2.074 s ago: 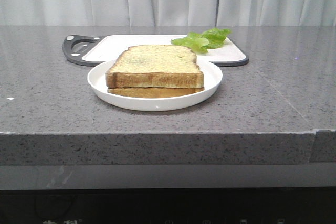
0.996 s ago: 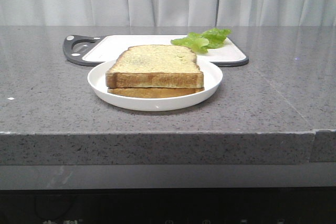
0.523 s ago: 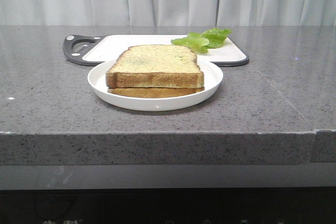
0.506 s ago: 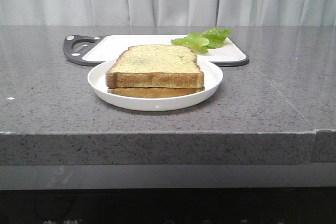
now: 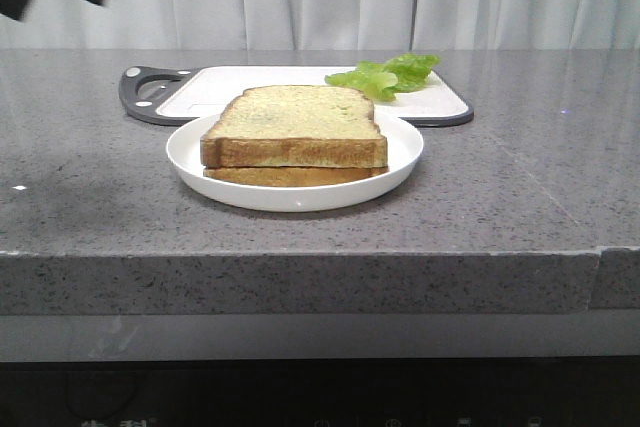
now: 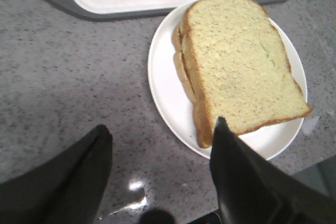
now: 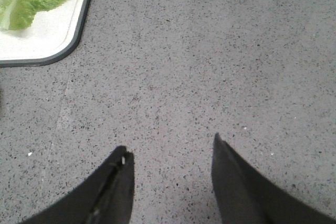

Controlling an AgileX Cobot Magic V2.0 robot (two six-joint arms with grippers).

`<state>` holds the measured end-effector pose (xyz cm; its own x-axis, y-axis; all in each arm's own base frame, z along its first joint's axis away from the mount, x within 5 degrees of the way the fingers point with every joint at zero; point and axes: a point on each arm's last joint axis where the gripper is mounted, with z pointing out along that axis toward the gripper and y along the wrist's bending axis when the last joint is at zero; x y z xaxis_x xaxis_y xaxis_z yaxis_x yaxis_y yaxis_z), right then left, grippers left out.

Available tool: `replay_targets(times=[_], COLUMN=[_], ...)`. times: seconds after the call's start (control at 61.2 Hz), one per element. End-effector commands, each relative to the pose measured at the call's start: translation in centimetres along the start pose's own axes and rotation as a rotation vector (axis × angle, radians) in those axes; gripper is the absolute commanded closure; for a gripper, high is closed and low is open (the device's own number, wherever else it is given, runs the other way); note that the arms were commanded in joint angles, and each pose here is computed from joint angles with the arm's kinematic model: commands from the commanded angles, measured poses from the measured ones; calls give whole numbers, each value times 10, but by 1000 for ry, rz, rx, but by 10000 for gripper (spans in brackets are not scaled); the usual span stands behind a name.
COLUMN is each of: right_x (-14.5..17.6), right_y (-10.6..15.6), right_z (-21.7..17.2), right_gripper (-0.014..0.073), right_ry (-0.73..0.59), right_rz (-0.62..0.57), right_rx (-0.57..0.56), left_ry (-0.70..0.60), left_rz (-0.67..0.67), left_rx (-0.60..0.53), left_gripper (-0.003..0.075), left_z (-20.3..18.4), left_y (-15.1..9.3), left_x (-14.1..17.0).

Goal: Left arm grabs bread, right arm adds lettuce
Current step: 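Lower the open left gripper onto the top bread slice on the plate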

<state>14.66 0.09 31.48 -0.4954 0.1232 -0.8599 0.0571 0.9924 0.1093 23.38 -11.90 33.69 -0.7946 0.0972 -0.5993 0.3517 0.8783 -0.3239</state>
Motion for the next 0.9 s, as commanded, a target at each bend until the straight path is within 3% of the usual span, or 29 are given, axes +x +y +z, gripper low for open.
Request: replay_targets(times=[0.0, 0.114, 0.506, 0.882], right_x=[-17, -17, -17, -17], right_y=[1, 1, 1, 1], right_z=[-6, -6, -6, -6], right_gripper=[221, 221, 221, 221], right_ry=[-109, -109, -109, -108], right_rz=[-5, -5, -5, -5], right_rx=[-4, -4, -4, -4], left_ry=[-33, 13, 116, 134], left_rz=[-33, -65, -157, -184], left_rx=[75, 105, 139, 155], left_gripper=[303, 306, 441, 441], left_z=[5, 29, 87, 95], left_y=[-14, -18, -14, -14], left_x=[-19, -31, -46, -45])
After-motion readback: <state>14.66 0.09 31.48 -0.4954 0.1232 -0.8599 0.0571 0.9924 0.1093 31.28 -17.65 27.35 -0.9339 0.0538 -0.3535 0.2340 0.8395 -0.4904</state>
